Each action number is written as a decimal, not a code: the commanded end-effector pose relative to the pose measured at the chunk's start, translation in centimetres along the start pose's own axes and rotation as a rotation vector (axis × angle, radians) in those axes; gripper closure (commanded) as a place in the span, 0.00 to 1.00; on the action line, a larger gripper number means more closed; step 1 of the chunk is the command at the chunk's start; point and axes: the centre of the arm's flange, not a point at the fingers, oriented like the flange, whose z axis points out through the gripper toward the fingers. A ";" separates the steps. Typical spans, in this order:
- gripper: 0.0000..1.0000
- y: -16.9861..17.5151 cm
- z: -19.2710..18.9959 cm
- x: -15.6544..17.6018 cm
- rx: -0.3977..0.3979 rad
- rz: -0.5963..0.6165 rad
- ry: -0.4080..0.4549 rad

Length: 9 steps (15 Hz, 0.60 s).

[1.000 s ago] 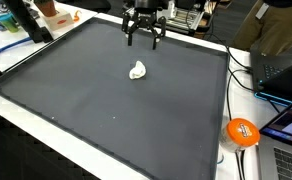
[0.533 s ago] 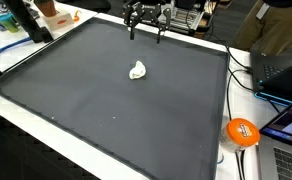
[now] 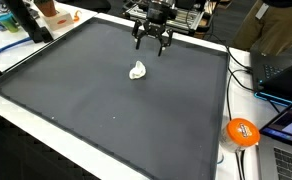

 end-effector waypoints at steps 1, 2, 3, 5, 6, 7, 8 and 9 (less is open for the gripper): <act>0.00 -0.2 0.4 -0.4 -0.003 0.005 -0.008; 0.00 -0.2 0.4 -0.4 -0.003 0.004 -0.009; 0.00 -0.2 0.4 -0.2 -0.004 0.003 -0.004; 0.00 -0.2 0.3 0.1 -0.004 0.003 0.003; 0.00 -0.2 0.9 0.1 -0.022 0.013 0.038; 0.00 -0.4 1.5 -0.3 -0.023 0.027 0.062; 0.00 -0.6 2.1 -0.6 -0.039 0.046 0.068; 0.00 -0.7 2.3 -0.5 -0.048 0.062 0.077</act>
